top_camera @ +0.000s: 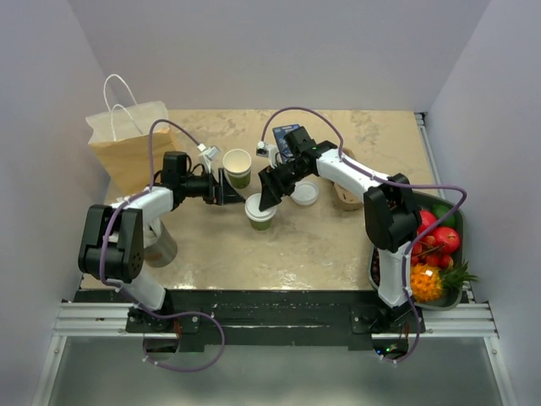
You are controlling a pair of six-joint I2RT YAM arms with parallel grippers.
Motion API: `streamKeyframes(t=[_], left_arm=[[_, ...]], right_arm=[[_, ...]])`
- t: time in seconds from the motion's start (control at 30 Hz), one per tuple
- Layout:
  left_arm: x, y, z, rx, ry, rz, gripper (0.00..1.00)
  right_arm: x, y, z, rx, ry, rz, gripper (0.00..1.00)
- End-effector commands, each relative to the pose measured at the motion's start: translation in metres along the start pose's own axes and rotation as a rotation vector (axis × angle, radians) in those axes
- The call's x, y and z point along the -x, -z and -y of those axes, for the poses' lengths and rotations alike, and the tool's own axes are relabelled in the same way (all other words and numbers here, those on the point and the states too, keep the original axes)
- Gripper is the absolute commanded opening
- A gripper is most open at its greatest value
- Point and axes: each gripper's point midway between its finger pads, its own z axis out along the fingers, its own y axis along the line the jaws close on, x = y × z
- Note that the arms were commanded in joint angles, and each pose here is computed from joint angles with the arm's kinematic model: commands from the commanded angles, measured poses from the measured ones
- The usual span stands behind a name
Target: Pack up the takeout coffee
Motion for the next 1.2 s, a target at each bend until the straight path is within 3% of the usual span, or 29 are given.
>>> streamKeyframes(t=[0.0,0.6,0.83,1.17], left_arm=[[0.004,0.001,-0.003,-0.001,-0.015,0.005,0.86],[-0.002,-0.013,-0.021,0.105,0.033,-0.059,0.85],[-0.005,-0.006,-0.054,0.4,0.005,-0.145,0.85],[-0.049,0.004,-0.082,0.545,0.019,-0.291,0.81]], right_arm=[[-0.006,-0.012,0.027,-0.101,0.017,-0.035,0.72],[-0.005,-0.014,0.028,-0.1,0.009,-0.03,0.72],[-0.005,-0.015,0.027,-0.115,0.003,-0.031,0.72],[-0.008,-0.018,0.029,-0.115,-0.003,-0.043,0.72]])
